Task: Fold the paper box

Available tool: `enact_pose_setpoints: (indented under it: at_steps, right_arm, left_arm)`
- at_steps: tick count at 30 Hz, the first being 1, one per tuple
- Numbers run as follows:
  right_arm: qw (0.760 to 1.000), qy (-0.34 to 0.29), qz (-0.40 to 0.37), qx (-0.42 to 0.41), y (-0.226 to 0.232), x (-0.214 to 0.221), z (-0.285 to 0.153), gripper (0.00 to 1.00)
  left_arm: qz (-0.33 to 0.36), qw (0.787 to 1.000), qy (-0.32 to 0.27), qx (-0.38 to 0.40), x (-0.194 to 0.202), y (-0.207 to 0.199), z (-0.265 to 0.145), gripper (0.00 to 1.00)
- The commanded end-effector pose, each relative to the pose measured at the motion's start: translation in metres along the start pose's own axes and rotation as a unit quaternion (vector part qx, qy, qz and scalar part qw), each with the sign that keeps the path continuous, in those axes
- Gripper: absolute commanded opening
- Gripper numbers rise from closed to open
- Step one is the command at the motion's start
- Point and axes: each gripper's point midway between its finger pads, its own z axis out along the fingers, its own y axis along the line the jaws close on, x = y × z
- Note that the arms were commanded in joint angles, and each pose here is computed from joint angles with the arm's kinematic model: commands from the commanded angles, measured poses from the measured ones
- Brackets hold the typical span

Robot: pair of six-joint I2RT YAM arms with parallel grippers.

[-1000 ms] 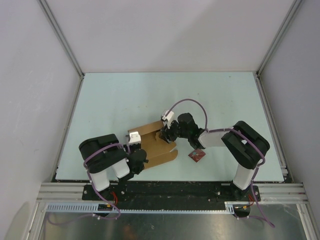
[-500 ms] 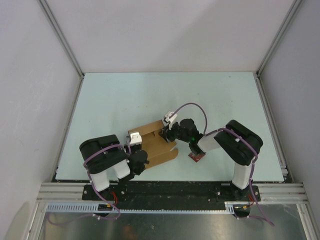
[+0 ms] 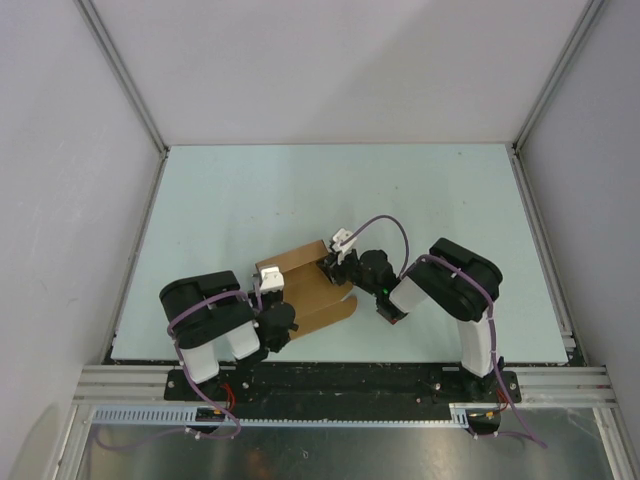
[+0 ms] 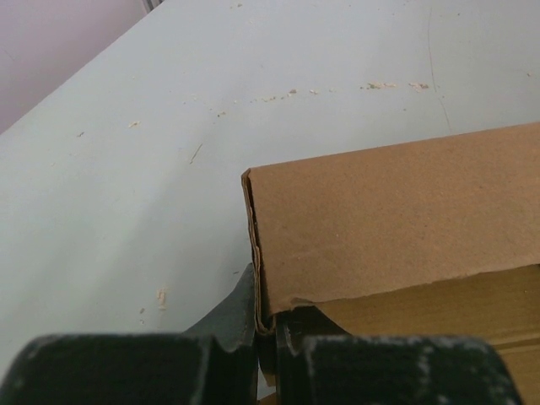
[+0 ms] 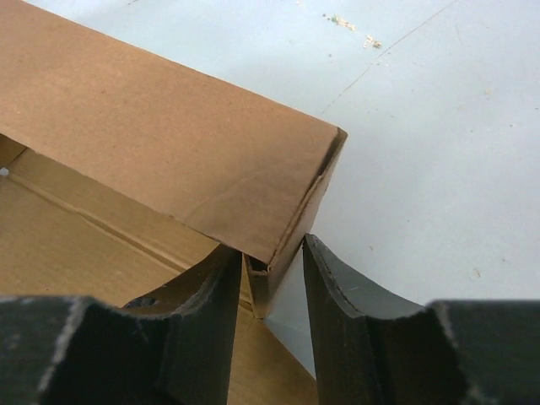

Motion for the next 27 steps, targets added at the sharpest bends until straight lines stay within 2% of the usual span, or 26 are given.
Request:
enact_pose_setpoints:
  at_steps: [1, 13, 16, 27]
  right_arm:
    - [0.997, -0.077, 0.001, 0.000, 0.0043, -0.0263, 0.0023, 0.38]
    - [0.995, -0.096, -0.004, 0.004, 0.0084, -0.0320, 0.0027, 0.21]
    - [0.995, -0.098, -0.007, 0.011, 0.0085, -0.0331, 0.0031, 0.20]
    - [0.994, -0.103, -0.018, 0.040, 0.0059, -0.0349, 0.0025, 0.00]
  left_arm:
    - [-0.152, 0.987, -0.037, 0.021, -0.0401, -0.0161, -0.0045, 0.00]
    - [-0.151, 0.988, -0.036, 0.026, -0.0397, -0.0198, -0.0082, 0.00]
    - [-0.151, 0.988, -0.036, 0.025, -0.0404, -0.0203, -0.0090, 0.00]
    - [-0.152, 0.987, -0.037, 0.027, -0.0421, -0.0237, -0.0104, 0.00]
